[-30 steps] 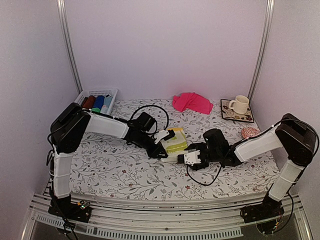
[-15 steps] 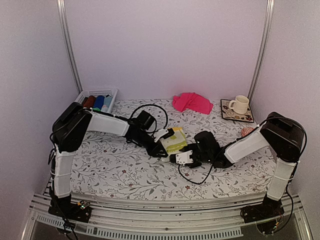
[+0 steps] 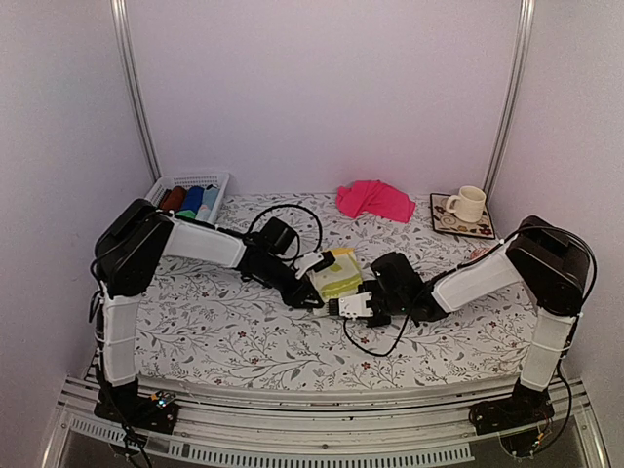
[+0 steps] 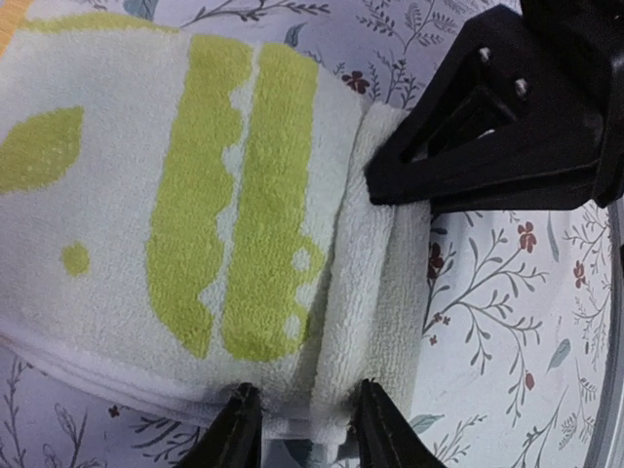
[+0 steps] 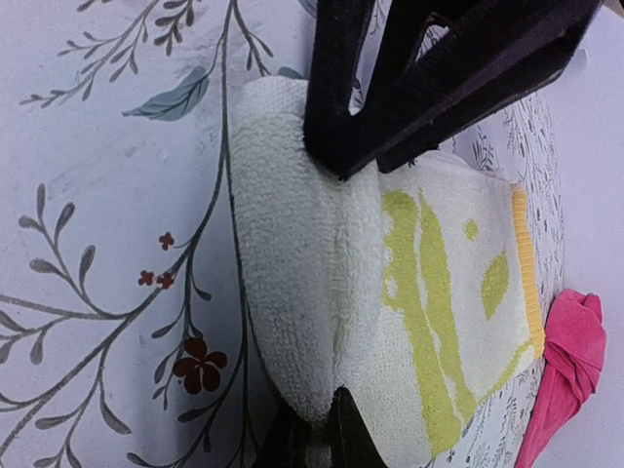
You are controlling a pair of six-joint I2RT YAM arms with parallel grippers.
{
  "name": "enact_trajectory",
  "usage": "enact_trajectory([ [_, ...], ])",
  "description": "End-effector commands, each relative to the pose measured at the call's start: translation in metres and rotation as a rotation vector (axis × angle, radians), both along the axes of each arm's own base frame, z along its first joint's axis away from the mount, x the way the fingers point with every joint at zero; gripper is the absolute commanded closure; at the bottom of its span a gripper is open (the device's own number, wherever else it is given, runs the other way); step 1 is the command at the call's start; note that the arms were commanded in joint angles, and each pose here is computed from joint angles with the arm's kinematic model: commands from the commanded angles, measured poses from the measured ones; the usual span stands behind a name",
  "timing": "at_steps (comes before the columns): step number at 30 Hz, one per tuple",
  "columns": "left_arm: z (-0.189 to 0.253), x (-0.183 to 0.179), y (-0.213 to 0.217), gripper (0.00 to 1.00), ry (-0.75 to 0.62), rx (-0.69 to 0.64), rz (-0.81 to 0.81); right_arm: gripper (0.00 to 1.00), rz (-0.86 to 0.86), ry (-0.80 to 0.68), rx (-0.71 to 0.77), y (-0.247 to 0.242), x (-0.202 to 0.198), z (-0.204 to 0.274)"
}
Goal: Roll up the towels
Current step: Roll the towel at the center of the board.
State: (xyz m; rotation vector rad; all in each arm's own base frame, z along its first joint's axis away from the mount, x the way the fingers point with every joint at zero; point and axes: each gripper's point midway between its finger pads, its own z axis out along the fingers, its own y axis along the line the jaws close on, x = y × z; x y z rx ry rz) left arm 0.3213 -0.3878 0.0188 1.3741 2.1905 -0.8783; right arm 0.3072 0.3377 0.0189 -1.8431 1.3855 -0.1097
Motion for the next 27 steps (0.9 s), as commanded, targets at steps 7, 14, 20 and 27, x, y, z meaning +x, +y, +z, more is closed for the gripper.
enact_trajectory([
  [7,0.046,0.001,0.046,0.41,-0.302,-0.013,0.063,0.96,-0.02,0.42,-0.007,0.002,-0.049,-0.006],
  [14,0.067,-0.024,0.05,0.4,-0.513,-0.113,0.006,0.96,-0.037,0.626,0.007,0.008,-0.064,0.001],
  [20,0.066,-0.066,0.038,0.42,-0.71,-0.138,-0.162,0.96,-0.069,0.787,0.052,0.016,-0.063,0.014],
  [27,0.053,-0.075,0.024,0.45,-0.828,-0.079,-0.237,0.95,-0.103,0.883,0.054,0.023,-0.06,0.011],
])
